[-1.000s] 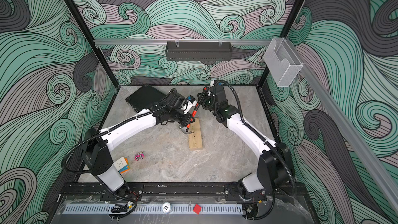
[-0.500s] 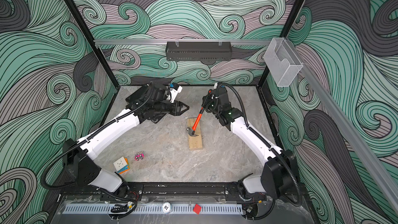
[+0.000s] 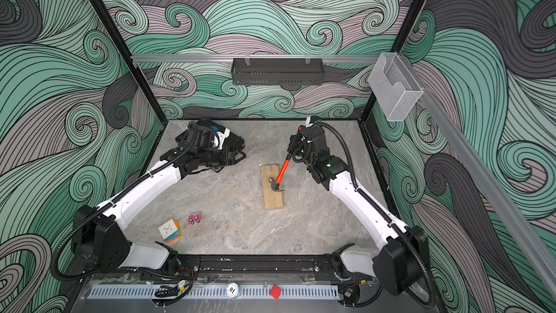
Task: Use a claw hammer to pull out a nail
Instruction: Adjust the hammer.
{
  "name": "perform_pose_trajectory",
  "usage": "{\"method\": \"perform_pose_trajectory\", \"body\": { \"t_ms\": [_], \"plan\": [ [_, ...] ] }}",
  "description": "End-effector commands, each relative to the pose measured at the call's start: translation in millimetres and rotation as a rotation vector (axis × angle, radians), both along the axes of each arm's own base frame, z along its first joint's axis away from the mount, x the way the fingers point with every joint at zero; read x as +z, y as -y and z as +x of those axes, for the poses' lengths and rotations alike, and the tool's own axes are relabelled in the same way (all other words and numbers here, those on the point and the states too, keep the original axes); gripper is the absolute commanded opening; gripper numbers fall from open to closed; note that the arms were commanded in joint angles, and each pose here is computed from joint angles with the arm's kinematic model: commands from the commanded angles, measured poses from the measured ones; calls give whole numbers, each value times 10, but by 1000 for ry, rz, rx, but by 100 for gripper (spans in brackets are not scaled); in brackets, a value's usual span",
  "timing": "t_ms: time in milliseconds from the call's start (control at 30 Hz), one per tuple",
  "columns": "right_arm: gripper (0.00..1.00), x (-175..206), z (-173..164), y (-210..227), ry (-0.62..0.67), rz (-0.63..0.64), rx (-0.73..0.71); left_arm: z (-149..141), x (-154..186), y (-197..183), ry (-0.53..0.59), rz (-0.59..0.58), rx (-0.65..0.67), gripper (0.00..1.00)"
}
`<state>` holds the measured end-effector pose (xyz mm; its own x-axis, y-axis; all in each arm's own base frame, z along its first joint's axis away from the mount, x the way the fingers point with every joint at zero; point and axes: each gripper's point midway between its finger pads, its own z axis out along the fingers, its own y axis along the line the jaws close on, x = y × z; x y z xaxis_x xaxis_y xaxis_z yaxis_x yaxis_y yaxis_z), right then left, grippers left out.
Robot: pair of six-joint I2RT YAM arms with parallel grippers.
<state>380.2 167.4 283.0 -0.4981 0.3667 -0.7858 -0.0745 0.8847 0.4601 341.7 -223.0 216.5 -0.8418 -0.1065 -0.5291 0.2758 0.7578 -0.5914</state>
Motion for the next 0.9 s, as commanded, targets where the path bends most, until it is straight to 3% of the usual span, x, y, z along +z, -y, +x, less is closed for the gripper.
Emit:
{"method": "perform_pose_trajectory", "body": {
  "t_ms": [0,367,867],
  "plan": [
    [0,303,-7,116,93,15,-50,-94,-176,-97,-102,-9,45,67],
    [0,291,-66,208,96,4,-80,-254,-871,-126,-309,19,73,68],
    [0,244,-58,242,83,-2,-103,-287,-1248,-51,-383,-7,76,64]
  ]
}}
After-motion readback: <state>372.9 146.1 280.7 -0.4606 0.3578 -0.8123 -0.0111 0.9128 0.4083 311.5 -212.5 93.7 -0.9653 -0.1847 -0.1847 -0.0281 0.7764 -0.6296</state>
